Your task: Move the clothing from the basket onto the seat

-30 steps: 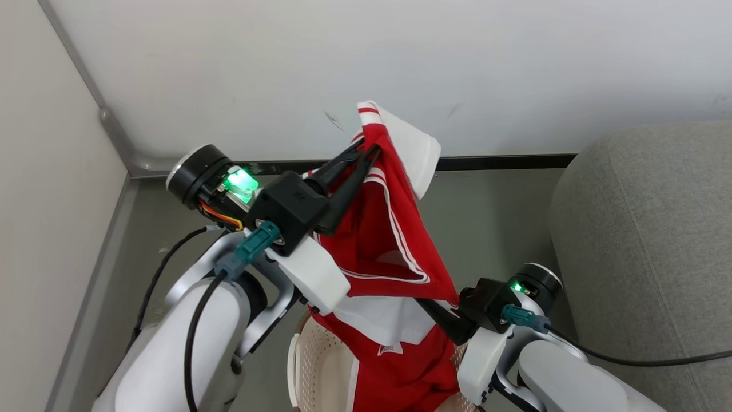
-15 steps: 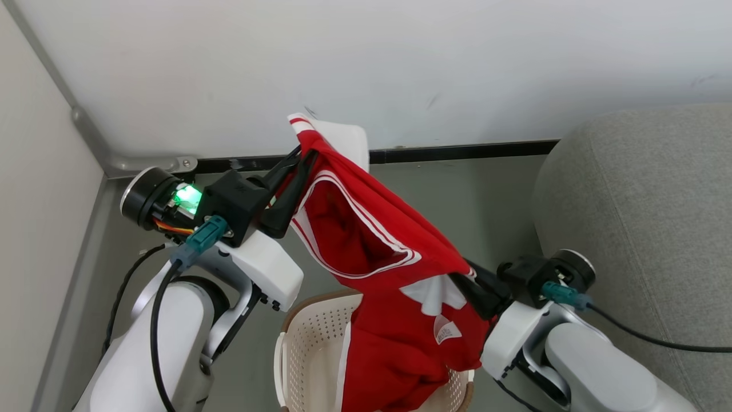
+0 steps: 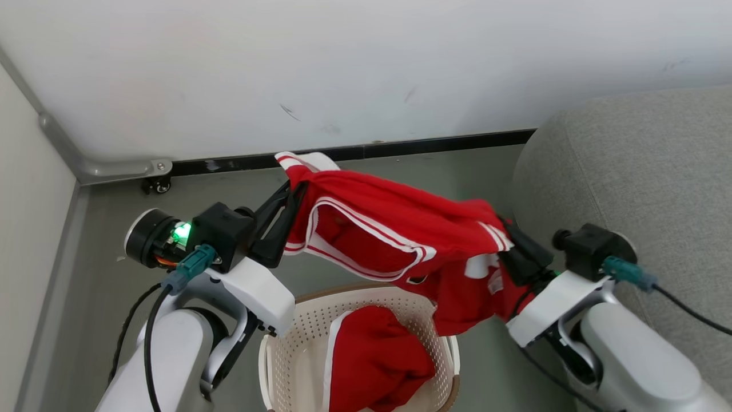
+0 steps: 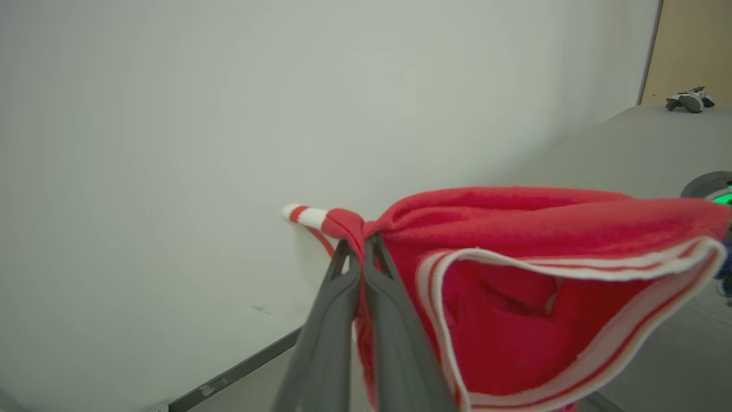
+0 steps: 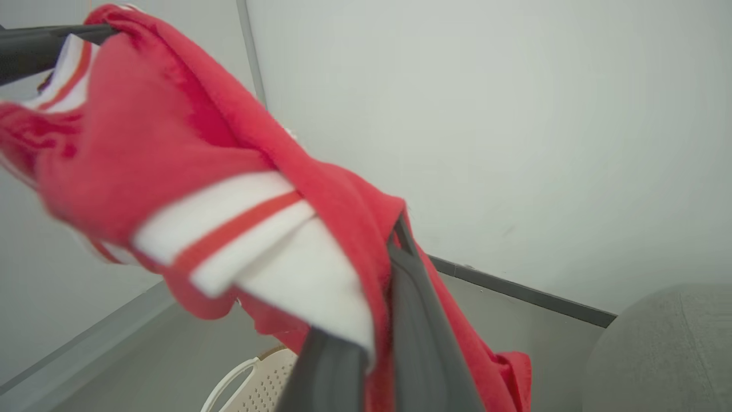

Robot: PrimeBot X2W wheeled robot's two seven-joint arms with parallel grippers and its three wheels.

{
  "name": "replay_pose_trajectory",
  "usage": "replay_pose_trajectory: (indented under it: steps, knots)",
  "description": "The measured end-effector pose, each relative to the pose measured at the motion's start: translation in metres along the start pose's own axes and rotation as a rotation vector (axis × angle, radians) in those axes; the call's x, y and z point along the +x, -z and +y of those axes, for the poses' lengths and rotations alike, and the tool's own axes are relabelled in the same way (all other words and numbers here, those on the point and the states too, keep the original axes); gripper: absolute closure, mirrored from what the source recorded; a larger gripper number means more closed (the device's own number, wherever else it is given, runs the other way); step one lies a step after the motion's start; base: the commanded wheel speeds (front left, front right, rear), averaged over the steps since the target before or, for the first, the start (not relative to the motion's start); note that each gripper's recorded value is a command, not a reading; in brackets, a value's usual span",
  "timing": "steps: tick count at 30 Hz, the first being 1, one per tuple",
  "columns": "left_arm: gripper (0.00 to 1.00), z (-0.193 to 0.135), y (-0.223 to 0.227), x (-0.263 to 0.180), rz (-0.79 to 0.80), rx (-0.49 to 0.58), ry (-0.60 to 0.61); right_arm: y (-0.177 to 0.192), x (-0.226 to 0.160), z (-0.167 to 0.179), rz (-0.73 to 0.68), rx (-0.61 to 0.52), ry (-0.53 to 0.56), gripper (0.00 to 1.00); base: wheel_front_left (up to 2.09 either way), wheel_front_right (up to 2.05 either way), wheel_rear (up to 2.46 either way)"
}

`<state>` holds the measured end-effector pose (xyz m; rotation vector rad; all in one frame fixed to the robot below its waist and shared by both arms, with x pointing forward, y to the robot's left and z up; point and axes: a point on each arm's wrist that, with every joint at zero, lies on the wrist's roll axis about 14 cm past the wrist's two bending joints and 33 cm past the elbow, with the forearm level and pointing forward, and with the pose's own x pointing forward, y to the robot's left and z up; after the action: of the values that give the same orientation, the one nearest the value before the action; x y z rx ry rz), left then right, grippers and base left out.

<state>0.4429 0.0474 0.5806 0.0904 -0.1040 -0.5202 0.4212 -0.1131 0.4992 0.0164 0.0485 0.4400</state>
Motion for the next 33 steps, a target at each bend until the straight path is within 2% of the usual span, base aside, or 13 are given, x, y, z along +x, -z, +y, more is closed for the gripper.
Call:
replay_pose_trajectory:
  steps: [2, 3, 4, 6, 7, 9, 10, 22, 33]
  knots:
    - [1.0, -0.003, 0.002, 0.0, -0.005, -0.012, 0.005, -0.005, -0.003, -0.012, -0.014, -0.004, 0.028, 1.0, 0.0, 0.0, 0.0]
    - [0.79, -0.005, 0.002, 0.001, -0.01, -0.022, 0.008, -0.008, -0.004, -0.017, -0.022, -0.003, 0.041, 1.0, 0.0, 0.0, 0.0]
    - [0.66, -0.008, 0.003, 0.001, -0.013, -0.036, 0.011, -0.01, -0.005, -0.021, -0.028, 0.0, 0.053, 1.0, 0.0, 0.0, 0.0]
    - [0.51, -0.014, 0.004, 0.001, -0.019, -0.064, 0.025, -0.01, -0.008, -0.026, -0.03, 0.002, 0.068, 1.0, 0.0, 0.0, 0.0]
    - [0.3, -0.017, 0.004, 0.001, -0.023, -0.078, 0.035, -0.009, -0.01, -0.028, -0.029, 0.007, 0.077, 1.0, 0.0, 0.0, 0.0]
    - [0.07, -0.024, 0.005, 0.0, -0.027, -0.099, 0.053, -0.005, -0.015, -0.033, -0.021, 0.013, 0.095, 1.0, 0.0, 0.0, 0.0]
    - [0.0, -0.026, 0.006, -0.001, -0.025, -0.107, 0.056, -0.004, -0.017, -0.036, -0.018, 0.016, 0.105, 1.0, 0.0, 0.0, 0.0]
    - [0.0, -0.047, 0.019, -0.004, -0.008, -0.132, 0.124, -0.014, -0.04, -0.076, -0.052, 0.016, 0.227, 1.0, 0.0, 0.0, 0.0]
    - [0.0, -0.071, 0.022, -0.005, -0.014, -0.168, 0.198, 0.0, -0.064, -0.093, -0.019, 0.015, 0.298, 1.0, 0.0, 0.0, 0.0]
